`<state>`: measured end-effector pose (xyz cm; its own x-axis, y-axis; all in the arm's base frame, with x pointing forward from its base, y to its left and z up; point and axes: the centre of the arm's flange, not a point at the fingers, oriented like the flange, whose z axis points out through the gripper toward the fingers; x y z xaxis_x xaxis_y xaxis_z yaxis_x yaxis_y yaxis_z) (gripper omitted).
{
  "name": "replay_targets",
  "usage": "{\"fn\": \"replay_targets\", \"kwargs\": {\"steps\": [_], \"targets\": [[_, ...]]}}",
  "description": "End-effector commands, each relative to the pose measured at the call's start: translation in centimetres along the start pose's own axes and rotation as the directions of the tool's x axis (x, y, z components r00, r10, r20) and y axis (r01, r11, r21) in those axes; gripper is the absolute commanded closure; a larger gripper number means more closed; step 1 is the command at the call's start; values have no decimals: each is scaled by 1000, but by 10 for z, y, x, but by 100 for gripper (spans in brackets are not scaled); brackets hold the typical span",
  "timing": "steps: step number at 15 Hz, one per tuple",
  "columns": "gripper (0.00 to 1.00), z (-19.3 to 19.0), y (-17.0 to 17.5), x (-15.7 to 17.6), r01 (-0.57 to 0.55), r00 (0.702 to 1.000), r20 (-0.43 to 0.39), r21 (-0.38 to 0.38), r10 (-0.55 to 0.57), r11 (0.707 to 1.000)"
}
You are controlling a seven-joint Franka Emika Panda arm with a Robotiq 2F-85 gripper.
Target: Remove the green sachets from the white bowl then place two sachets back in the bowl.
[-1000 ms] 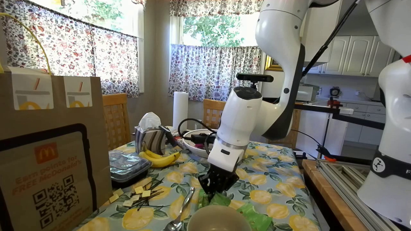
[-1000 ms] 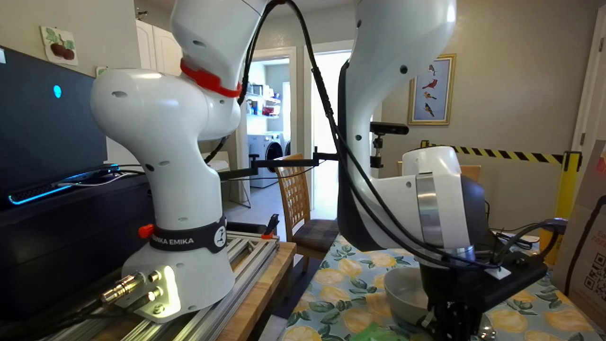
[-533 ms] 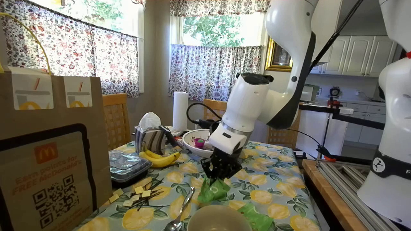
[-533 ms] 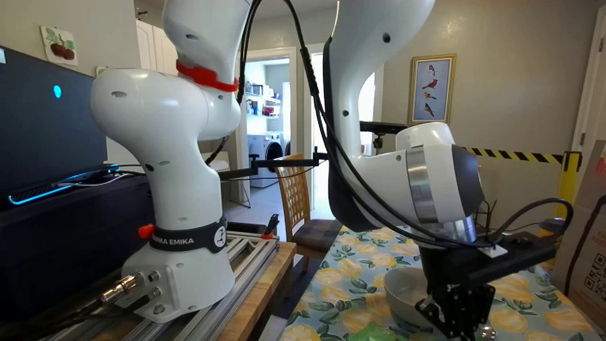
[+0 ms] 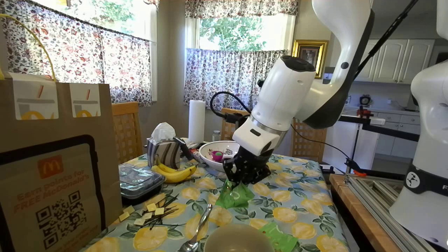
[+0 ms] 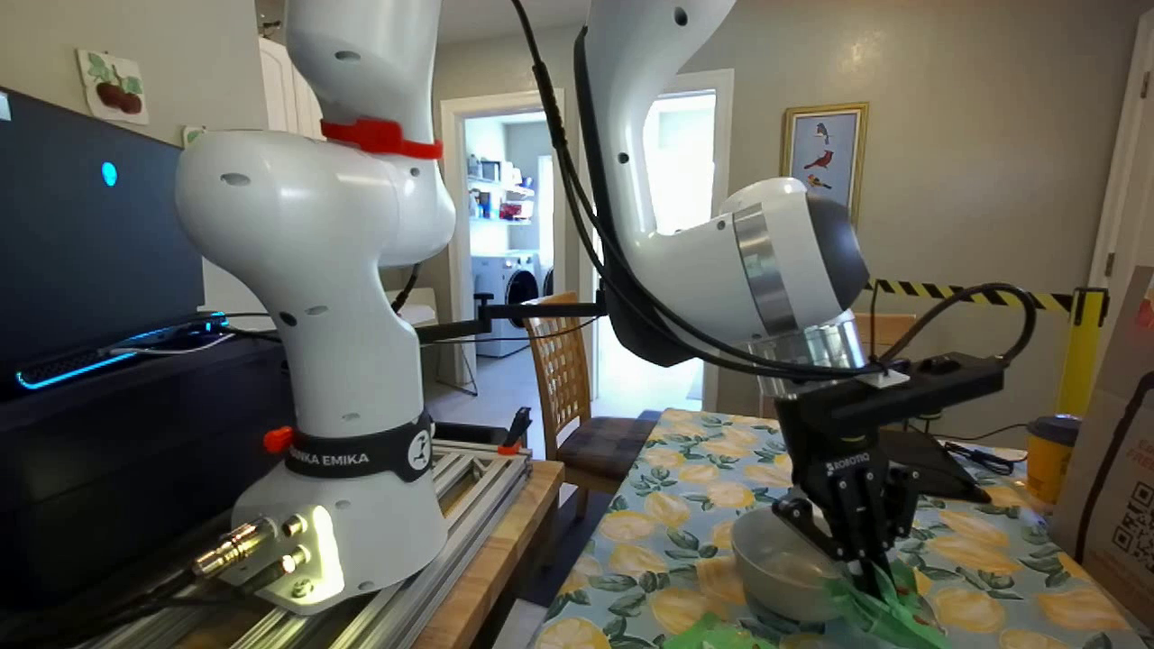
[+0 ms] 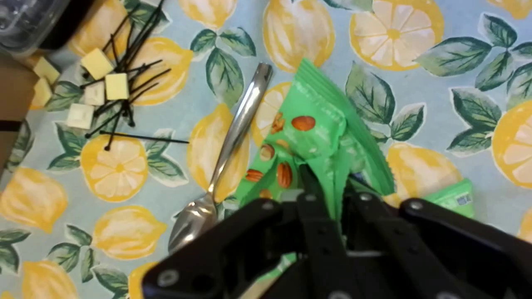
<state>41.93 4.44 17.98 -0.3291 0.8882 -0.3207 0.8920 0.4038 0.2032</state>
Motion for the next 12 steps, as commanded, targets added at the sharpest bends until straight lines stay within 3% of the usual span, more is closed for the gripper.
{"fn": "replay_targets", "kwargs": {"steps": [1,6,12], "targets": [[97,-30,14,22,-33,999,4,-8,33,999],[97,-33,38,50,-60,996,-62,23,61,998],[97,-24,44,79,-55,989,-130,129,72,990]]}}
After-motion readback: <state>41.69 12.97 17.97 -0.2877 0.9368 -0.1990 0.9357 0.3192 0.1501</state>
